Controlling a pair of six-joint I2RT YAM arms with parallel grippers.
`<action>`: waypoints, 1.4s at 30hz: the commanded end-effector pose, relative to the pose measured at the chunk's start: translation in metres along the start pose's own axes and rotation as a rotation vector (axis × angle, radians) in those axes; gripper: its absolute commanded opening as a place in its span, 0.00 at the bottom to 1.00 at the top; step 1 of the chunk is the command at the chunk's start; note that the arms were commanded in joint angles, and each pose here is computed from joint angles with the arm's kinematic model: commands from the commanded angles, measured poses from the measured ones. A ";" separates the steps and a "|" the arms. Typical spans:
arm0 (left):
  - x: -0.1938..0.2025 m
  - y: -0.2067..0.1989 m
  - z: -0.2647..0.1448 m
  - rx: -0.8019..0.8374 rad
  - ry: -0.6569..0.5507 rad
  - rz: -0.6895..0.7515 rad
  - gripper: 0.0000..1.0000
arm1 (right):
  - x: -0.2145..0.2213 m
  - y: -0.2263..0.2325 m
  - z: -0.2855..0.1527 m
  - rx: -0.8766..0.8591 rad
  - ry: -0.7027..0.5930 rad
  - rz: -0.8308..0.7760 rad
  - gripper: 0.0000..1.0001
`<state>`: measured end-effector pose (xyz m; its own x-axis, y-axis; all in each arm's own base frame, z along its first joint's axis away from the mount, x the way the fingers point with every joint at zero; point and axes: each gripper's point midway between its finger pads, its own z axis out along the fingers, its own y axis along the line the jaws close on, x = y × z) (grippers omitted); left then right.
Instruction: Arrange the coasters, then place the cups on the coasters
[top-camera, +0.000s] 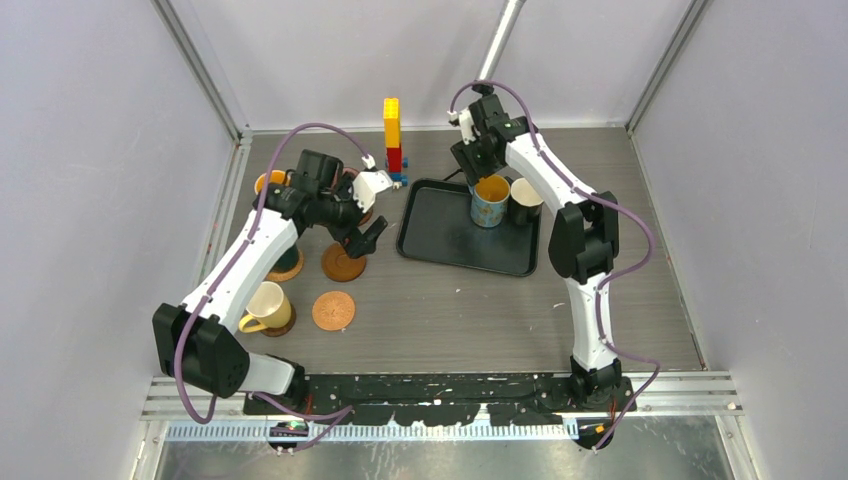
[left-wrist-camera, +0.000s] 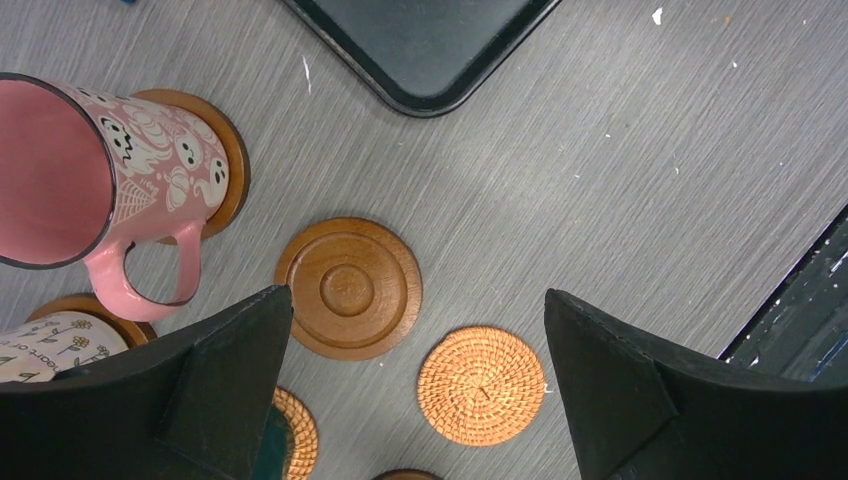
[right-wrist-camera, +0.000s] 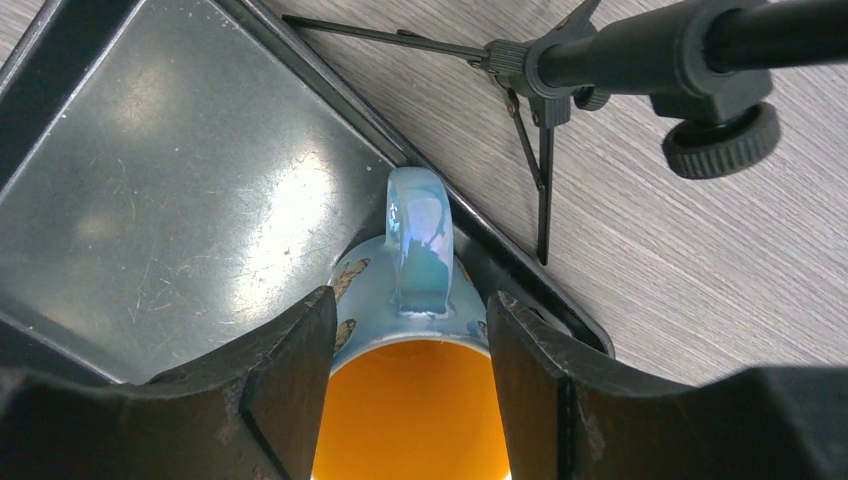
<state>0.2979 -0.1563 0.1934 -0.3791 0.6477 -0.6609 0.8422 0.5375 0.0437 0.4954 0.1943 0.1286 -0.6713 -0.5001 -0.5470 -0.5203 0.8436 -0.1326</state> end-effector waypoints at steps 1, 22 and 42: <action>-0.010 0.006 -0.007 -0.041 -0.048 0.039 1.00 | 0.004 0.015 0.000 -0.064 0.018 -0.014 0.61; -0.017 0.002 0.004 0.011 -0.077 -0.001 1.00 | 0.046 0.123 -0.061 -0.502 0.077 -0.122 0.52; -0.081 -0.041 0.102 0.195 -0.009 0.097 0.95 | 0.055 0.048 -0.170 -0.399 -0.162 0.118 0.65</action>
<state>0.3186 -0.2553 0.1625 -0.3250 0.6879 -0.6490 0.9236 0.3784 -0.0615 0.3565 0.1905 0.2230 -0.6410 -0.4112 -0.6481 -0.6745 0.7047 0.2200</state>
